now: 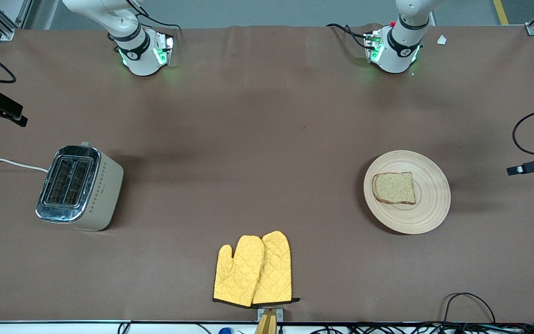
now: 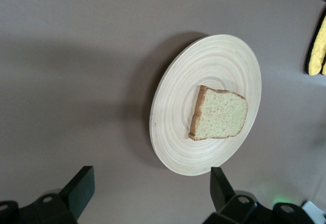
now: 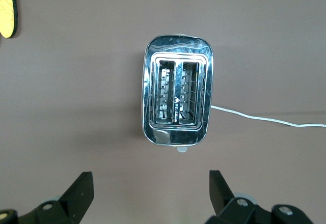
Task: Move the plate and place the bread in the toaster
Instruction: 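Reach the left gripper to the wooden plate rim and grip it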
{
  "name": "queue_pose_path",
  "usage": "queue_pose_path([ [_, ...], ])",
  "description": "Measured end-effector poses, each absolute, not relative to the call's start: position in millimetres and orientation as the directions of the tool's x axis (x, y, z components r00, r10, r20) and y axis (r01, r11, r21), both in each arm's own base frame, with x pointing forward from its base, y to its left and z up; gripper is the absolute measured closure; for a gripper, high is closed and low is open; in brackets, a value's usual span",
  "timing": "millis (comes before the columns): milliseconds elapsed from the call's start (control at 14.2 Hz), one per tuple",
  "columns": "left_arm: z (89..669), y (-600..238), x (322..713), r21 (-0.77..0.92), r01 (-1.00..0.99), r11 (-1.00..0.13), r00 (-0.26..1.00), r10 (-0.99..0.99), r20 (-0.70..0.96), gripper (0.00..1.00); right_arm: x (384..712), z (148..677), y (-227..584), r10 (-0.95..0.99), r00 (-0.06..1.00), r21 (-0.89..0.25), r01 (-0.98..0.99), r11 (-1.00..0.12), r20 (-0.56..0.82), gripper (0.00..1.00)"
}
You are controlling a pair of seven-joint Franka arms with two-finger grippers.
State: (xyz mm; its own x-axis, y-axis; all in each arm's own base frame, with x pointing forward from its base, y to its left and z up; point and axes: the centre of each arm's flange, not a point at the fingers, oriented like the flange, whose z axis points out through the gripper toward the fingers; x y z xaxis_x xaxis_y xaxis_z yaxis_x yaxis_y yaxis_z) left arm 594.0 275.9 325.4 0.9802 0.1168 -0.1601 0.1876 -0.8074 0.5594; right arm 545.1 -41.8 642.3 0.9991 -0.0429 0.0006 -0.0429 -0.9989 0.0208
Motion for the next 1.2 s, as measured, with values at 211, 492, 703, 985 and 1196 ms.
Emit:
queue_pose_path([
  [211, 256.9, 280.3, 594.7, 0.653, 0.136, -0.745, 0.99, 0.072, -0.124, 0.01, 545.1, 642.2, -41.7, -0.043, 0.999, 0.021, -0.043, -0.999, 0.0, 0.0],
  [492, 189.7, 277.9, 593.8, 0.724, 0.06, -0.687, 0.998, 0.034, -0.051, 0.12, 545.0, 642.2, -42.1, -0.044, 0.999, 0.021, -0.044, -0.999, 0.0, 0.0],
  [703, 162.7, 268.7, 592.7, 0.766, 0.035, -0.642, 0.999, 0.02, -0.029, 0.16, 544.9, 642.2, -43.5, -0.047, 0.999, 0.021, -0.047, -0.999, 0.0, 0.0],
  [985, 147.9, 253.7, 595.6, 0.789, 0.03, -0.614, 0.999, 0.008, -0.032, 0.22, 544.2, 642.2, -51.9, -0.063, 0.998, 0.021, -0.063, -0.998, 0.0, 0.0],
  [1196, 145.1, 243.7, 599.4, 0.804, 0.026, -0.593, 1.0, 0.007, -0.026, 0.26, 544.4, 642.2, -49.6, -0.059, 0.998, 0.021, -0.059, -0.998, 0.0, 0.0],
])
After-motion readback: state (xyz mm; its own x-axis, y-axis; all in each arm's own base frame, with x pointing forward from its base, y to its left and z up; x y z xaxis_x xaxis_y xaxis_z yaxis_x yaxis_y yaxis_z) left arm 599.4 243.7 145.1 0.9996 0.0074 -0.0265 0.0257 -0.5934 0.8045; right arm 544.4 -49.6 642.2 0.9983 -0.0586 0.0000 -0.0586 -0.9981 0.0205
